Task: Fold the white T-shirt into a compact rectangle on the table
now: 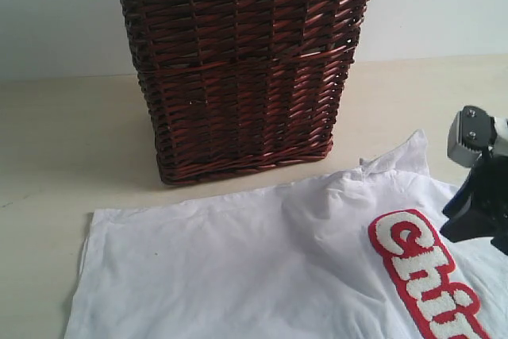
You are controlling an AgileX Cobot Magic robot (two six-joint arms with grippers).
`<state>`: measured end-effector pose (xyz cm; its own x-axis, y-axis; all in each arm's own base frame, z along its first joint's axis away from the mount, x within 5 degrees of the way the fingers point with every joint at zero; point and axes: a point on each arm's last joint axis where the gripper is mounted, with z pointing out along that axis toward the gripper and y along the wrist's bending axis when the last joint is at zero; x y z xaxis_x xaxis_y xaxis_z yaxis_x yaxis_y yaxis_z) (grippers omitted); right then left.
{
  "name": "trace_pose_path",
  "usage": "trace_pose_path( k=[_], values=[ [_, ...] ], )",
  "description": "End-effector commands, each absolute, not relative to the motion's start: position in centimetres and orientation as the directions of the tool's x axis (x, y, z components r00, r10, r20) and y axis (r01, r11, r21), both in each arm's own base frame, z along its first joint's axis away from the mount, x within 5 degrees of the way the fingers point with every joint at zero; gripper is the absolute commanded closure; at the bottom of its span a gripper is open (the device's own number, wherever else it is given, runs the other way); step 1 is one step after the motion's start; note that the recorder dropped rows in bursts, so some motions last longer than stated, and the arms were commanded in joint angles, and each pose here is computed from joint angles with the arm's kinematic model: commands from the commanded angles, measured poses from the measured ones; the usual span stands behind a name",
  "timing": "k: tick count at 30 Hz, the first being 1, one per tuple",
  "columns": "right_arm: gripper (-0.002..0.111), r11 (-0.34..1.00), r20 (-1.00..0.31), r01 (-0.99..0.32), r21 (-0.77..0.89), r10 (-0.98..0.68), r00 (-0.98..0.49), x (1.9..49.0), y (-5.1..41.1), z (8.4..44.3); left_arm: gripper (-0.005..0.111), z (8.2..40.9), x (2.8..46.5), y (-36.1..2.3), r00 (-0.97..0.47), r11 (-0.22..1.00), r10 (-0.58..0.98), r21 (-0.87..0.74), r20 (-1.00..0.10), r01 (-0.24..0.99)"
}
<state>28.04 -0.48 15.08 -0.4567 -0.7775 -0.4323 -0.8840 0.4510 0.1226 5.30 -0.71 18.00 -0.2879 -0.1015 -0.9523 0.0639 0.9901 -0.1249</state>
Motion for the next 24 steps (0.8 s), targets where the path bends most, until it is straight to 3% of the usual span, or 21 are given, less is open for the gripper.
trace_pose_path(
  k=[1, 8, 12, 18, 24],
  values=[
    [0.054, 0.46, -0.483, -0.887, -0.048, -0.787, -0.383, 28.4, -0.5, 18.0, 0.107, 18.1, 5.3, -0.8, -0.277, 0.989, -0.102, -0.127, -0.955, 0.074],
    [0.054, 0.542, -0.45, -0.789, -0.291, -0.805, -0.387, 31.9, -2.3, 15.1, 0.107, 18.1, 5.3, -0.8, -0.277, 0.989, -0.102, -0.127, -0.955, 0.074],
    [0.054, 0.568, -0.489, -0.779, -0.266, -0.776, -0.399, 33.4, -2.2, 13.6, 0.107, 18.1, 5.3, -0.8, -0.277, 0.989, -0.102, -0.127, -0.955, 0.074],
    [0.054, 0.674, -0.608, -0.7, -0.238, -0.665, -0.434, 36.3, -2.2, 14.1, 0.107, 18.1, 5.3, -0.8, -0.277, 0.989, -0.102, -0.127, -0.955, 0.074],
    [0.061, 0.616, -0.672, -0.777, -0.129, -0.631, -0.388, 37.1, -1.0, 13.5, 0.107, 18.1, 5.3, -0.8, -0.277, 0.989, -0.102, -0.127, -0.955, 0.074]
  ],
)
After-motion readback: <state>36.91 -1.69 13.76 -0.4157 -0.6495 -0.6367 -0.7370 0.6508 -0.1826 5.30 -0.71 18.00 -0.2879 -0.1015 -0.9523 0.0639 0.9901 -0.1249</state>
